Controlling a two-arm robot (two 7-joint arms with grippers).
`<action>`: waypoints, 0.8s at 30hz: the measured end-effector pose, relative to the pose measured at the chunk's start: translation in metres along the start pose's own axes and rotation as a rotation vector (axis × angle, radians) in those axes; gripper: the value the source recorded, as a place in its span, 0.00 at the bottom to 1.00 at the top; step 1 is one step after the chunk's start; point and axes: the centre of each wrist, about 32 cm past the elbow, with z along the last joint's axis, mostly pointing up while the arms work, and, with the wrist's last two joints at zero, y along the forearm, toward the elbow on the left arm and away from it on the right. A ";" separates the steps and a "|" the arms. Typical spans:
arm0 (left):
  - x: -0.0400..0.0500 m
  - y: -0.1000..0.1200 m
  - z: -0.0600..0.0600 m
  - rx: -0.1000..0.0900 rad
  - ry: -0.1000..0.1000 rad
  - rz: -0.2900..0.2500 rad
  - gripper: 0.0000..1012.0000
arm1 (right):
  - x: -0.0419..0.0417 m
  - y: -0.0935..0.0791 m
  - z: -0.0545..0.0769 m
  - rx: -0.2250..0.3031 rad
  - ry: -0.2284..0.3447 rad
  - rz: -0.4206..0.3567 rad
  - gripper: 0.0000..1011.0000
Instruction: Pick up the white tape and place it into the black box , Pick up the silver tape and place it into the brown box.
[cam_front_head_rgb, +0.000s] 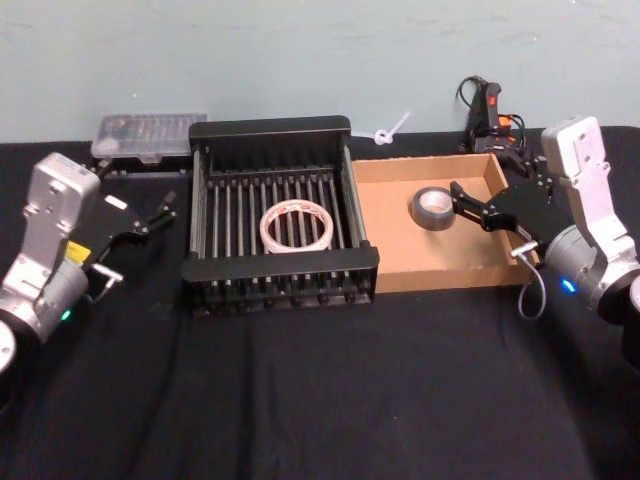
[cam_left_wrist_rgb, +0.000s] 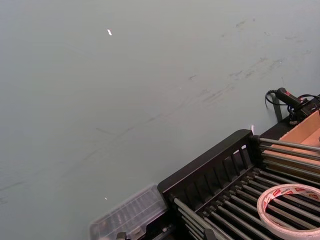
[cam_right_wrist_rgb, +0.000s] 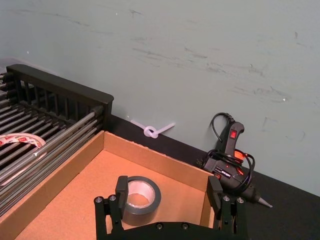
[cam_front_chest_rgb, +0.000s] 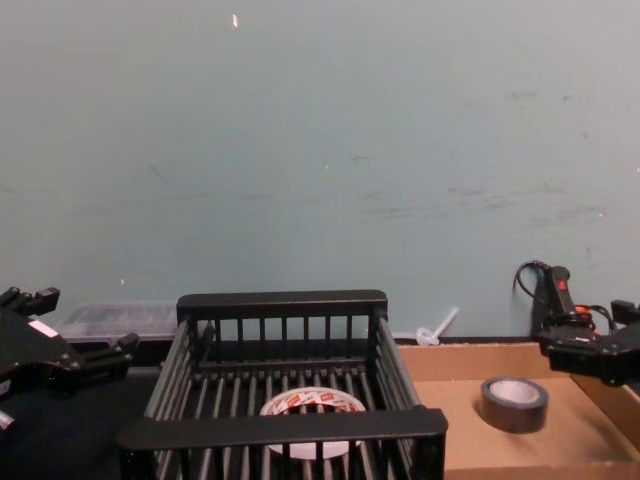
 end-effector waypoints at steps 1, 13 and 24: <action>0.0000 0.000 0.000 0.000 0.000 0.000 0.99 | 0.0000 0.000 0.000 0.000 0.000 0.000 0.99; 0.0000 0.000 0.000 0.000 0.000 0.000 0.99 | 0.0000 0.000 0.000 0.000 0.000 0.001 0.99; 0.0000 0.000 0.000 0.000 0.000 0.000 0.99 | 0.0000 0.000 0.000 0.001 0.001 0.001 0.99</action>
